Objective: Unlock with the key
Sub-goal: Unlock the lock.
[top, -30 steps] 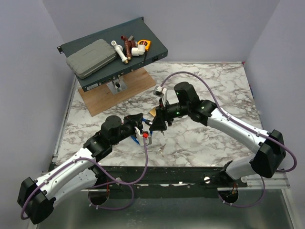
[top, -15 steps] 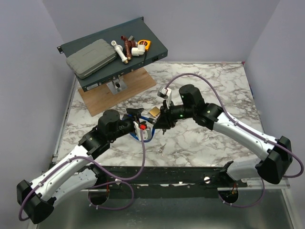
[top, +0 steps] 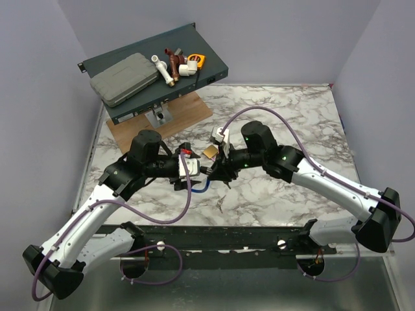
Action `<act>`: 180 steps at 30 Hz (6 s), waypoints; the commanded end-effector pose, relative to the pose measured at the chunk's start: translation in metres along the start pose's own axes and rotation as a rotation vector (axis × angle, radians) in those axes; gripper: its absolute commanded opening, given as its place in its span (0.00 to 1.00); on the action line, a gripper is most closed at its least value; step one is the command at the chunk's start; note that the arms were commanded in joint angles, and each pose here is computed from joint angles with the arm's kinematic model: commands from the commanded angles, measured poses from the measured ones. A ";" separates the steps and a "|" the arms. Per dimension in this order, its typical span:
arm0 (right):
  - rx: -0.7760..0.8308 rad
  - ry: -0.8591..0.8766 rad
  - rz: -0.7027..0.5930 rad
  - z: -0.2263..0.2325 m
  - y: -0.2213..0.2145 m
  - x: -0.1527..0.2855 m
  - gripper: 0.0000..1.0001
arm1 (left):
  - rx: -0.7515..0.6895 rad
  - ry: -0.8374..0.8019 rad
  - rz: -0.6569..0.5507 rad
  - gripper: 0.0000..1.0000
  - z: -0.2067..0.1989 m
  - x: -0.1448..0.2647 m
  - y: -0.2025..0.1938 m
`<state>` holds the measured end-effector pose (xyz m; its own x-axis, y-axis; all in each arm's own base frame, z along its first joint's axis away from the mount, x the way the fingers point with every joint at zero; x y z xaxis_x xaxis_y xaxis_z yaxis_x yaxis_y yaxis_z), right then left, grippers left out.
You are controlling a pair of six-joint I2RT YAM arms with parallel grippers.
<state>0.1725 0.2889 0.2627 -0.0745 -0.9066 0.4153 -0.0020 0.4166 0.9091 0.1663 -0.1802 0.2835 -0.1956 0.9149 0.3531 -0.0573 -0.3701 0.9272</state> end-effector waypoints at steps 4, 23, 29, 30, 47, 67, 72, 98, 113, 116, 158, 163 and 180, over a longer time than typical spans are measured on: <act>0.138 -0.032 -0.051 0.003 0.022 0.007 0.01 | 0.062 -0.134 0.081 0.57 -0.016 0.008 -0.015; 0.114 -0.227 -0.102 0.012 0.024 0.044 0.37 | 0.088 -0.029 0.032 0.00 -0.006 0.003 -0.017; 0.104 -0.243 -0.051 0.019 0.009 0.057 0.40 | 0.073 -0.042 0.031 0.00 -0.008 0.004 -0.017; 0.105 -0.228 -0.045 0.021 0.008 0.057 0.40 | 0.066 -0.045 0.031 0.00 -0.009 0.004 -0.017; 0.119 -0.219 -0.007 0.024 -0.003 0.060 0.83 | -0.036 -0.117 0.053 0.00 -0.020 0.009 -0.026; 0.099 -0.067 -0.044 0.032 -0.017 0.042 0.66 | -0.085 -0.142 0.047 0.00 -0.023 0.009 -0.027; 0.115 -0.101 -0.070 0.025 -0.014 0.038 0.58 | -0.093 -0.150 0.045 0.00 -0.024 0.010 -0.026; 0.086 -0.020 -0.040 0.031 -0.026 0.029 0.27 | -0.111 -0.138 0.032 0.00 -0.022 0.011 -0.022; 0.103 0.058 -0.112 0.029 -0.009 0.017 0.01 | -0.071 -0.097 -0.019 0.00 -0.010 0.005 -0.007; 0.094 0.066 -0.150 0.027 0.000 0.013 0.01 | -0.068 -0.084 -0.042 0.00 -0.007 0.001 0.000; -0.689 0.507 -0.516 -0.028 0.030 0.062 0.24 | -0.784 0.343 -0.070 0.00 0.031 0.015 0.072; -0.609 0.247 -0.499 -0.048 0.035 0.073 0.60 | -0.634 0.377 -0.096 0.00 0.036 0.017 0.081; -0.637 -0.676 -0.241 -0.118 -0.017 0.110 0.95 | -0.605 0.382 0.077 0.08 0.034 0.025 -0.012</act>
<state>0.2683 0.1906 0.3222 -0.6052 -0.7835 0.1408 0.4029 -0.1489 0.9030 0.1817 -0.1558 0.3014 -0.5187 0.8255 0.2226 -0.4534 -0.4863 0.7470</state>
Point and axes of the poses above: each gripper's point midway between its finger pads, its own x axis back along the fingers, its own z axis along the line the jaws close on, y = z × x, the point moved 6 cm from there along x, back along the fingers, and after that the axes turned 14 degrees about x, right-handed, at the moved point
